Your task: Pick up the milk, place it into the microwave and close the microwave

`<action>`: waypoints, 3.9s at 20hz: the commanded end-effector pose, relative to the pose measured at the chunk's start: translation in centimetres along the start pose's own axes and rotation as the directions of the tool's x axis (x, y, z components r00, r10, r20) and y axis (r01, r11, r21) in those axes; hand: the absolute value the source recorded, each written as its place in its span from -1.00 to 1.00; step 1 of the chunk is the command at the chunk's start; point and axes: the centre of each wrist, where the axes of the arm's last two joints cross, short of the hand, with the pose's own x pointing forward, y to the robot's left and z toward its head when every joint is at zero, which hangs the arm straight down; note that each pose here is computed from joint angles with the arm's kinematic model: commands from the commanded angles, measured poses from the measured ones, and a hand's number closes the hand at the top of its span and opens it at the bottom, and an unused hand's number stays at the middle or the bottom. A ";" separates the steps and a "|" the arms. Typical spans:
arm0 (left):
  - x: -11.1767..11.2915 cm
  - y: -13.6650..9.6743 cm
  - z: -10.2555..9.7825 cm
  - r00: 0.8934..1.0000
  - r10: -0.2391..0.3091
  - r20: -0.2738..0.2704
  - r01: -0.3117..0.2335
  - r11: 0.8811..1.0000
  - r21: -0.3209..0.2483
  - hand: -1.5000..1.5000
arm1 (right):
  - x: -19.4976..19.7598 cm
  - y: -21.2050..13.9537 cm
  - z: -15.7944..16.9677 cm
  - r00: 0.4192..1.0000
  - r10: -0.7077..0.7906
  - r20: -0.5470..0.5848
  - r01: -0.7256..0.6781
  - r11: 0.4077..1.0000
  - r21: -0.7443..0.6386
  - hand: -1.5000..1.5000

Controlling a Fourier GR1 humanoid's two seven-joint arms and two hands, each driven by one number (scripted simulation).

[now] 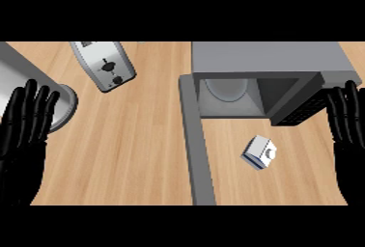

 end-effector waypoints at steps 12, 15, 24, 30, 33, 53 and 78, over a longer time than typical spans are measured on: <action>2.6 -3.9 5.1 0.984 0.153 -0.095 -0.124 0.957 0.263 -1.00 | 3.2 7.3 5.3 0.994 0.098 -0.044 -0.106 0.963 -0.246 -1.00; 2.8 -3.9 8.3 0.985 0.141 -0.095 -0.110 0.955 0.274 -1.00 | 3.5 8.6 6.8 0.991 0.115 -0.064 -0.127 0.964 -0.235 -1.00; 4.5 -2.6 12.5 0.987 0.135 -0.091 -0.107 0.959 0.264 -1.00 | 3.7 10.7 8.3 0.973 0.201 -0.116 -0.224 0.946 -0.234 -1.00; 4.4 -1.6 14.0 0.988 0.131 -0.079 -0.107 0.961 0.253 -1.00 | 1.1 12.1 8.1 0.959 0.232 -0.160 -0.267 0.931 -0.250 -1.00; 6.9 -0.8 14.9 0.984 0.147 -0.100 -0.117 0.959 0.259 -1.00 | -0.5 10.0 6.9 0.953 0.243 -0.180 -0.287 0.913 -0.291 -1.00; 7.0 0.0 19.8 0.990 0.112 -0.090 -0.086 0.964 0.253 -1.00 | -10.6 7.1 5.7 0.893 0.341 -0.295 -0.416 0.874 -0.250 -1.00; 7.4 2.3 22.7 0.986 0.146 -0.080 -0.119 0.954 0.276 -1.00 | -21.9 4.5 9.6 0.858 0.313 -0.408 -0.415 0.889 -0.192 1.00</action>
